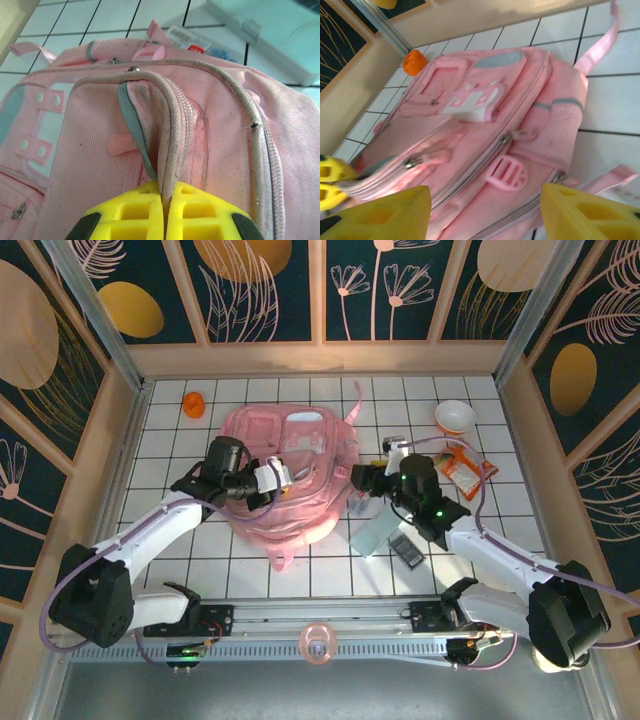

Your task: Pack the student bag

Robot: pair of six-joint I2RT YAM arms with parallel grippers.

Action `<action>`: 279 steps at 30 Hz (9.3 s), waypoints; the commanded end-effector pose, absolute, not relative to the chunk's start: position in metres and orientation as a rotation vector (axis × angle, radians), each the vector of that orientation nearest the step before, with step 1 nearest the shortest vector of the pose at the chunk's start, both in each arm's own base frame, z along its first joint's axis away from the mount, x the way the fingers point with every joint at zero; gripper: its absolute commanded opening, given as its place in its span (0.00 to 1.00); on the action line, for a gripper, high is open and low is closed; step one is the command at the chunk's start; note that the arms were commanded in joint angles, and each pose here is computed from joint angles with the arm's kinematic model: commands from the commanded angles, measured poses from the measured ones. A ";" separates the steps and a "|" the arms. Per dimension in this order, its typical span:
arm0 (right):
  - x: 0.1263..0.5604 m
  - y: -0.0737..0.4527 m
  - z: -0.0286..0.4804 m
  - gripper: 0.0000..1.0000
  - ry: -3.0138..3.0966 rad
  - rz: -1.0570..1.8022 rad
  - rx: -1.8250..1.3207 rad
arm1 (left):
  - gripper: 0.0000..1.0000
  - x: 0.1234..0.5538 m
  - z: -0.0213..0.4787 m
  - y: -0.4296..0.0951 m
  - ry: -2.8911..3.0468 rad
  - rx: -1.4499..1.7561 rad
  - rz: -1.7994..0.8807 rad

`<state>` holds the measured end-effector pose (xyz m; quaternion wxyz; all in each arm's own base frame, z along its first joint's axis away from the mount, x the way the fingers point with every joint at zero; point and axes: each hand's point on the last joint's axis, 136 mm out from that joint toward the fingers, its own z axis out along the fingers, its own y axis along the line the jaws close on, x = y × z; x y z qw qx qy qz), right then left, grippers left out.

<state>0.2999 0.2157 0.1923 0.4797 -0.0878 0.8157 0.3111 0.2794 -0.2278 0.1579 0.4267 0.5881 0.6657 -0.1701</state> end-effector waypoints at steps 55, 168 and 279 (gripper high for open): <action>0.287 0.257 0.150 0.02 1.978 1.663 -1.067 | 0.00 0.254 0.239 -0.251 1.323 1.364 -0.605; 0.237 0.339 0.246 0.45 2.294 1.301 -0.421 | 0.00 0.363 0.271 -0.248 1.851 0.199 -0.651; 0.278 0.385 0.258 0.00 2.108 1.529 0.222 | 0.18 0.232 0.150 -0.208 2.461 -0.170 -0.930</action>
